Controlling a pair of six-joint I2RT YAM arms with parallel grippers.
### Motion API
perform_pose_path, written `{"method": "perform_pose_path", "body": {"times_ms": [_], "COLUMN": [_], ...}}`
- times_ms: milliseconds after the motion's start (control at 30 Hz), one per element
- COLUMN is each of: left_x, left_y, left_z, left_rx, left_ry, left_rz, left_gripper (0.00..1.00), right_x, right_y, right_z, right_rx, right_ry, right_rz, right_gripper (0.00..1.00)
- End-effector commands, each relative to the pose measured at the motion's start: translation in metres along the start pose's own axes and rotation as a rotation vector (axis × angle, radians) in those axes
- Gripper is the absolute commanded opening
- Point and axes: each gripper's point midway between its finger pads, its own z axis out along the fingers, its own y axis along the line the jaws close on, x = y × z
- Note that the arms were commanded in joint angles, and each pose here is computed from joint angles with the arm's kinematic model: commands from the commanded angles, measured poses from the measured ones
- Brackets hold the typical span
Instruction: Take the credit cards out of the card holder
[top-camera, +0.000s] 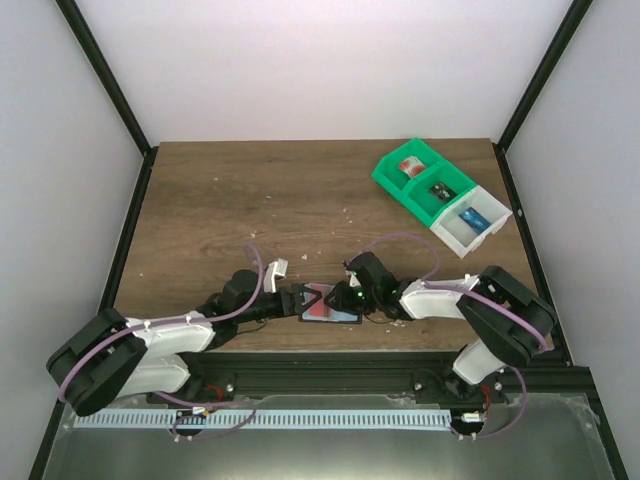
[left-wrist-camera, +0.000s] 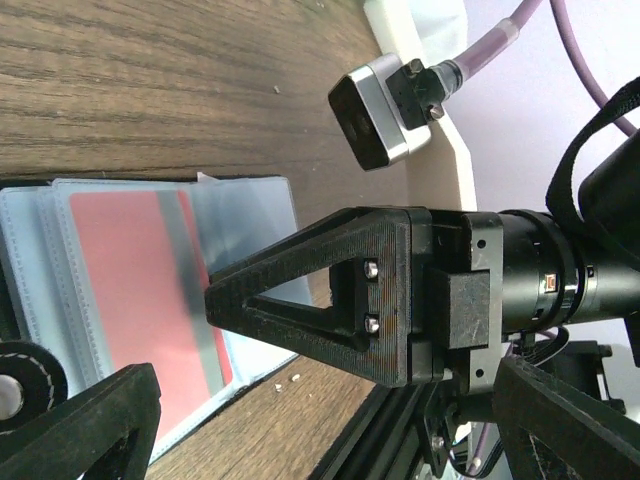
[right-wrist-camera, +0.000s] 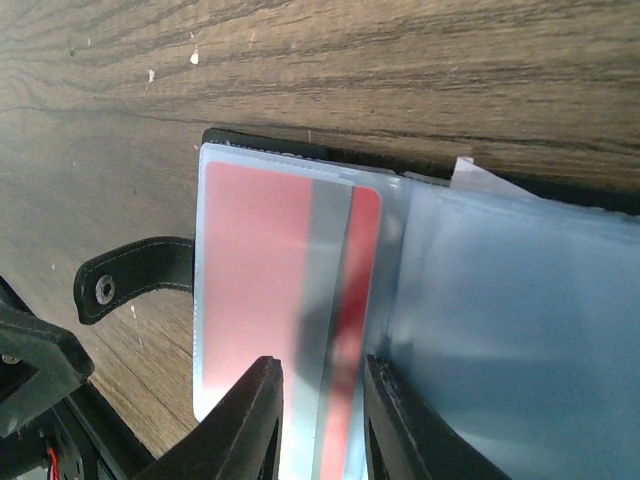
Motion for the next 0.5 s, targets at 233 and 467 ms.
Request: {"method": "perform_pose_path", "body": {"times_ms": [233, 467], "left_x": [-0.004, 0.001], "left_y": [-0.002, -0.002], "left_z": [0.011, 0.017], "left_rx": [0.032, 0.053], "left_ry": [0.003, 0.033], "left_rz": [0.008, -0.005], "left_gripper": [0.92, 0.92], "right_x": [0.015, 0.016], "right_y": [-0.024, -0.024], "right_z": [-0.002, 0.001], "right_rx": [0.061, 0.056], "right_ry": [0.007, 0.019], "right_rz": [0.020, 0.020], "right_gripper": [0.21, 0.20]}}
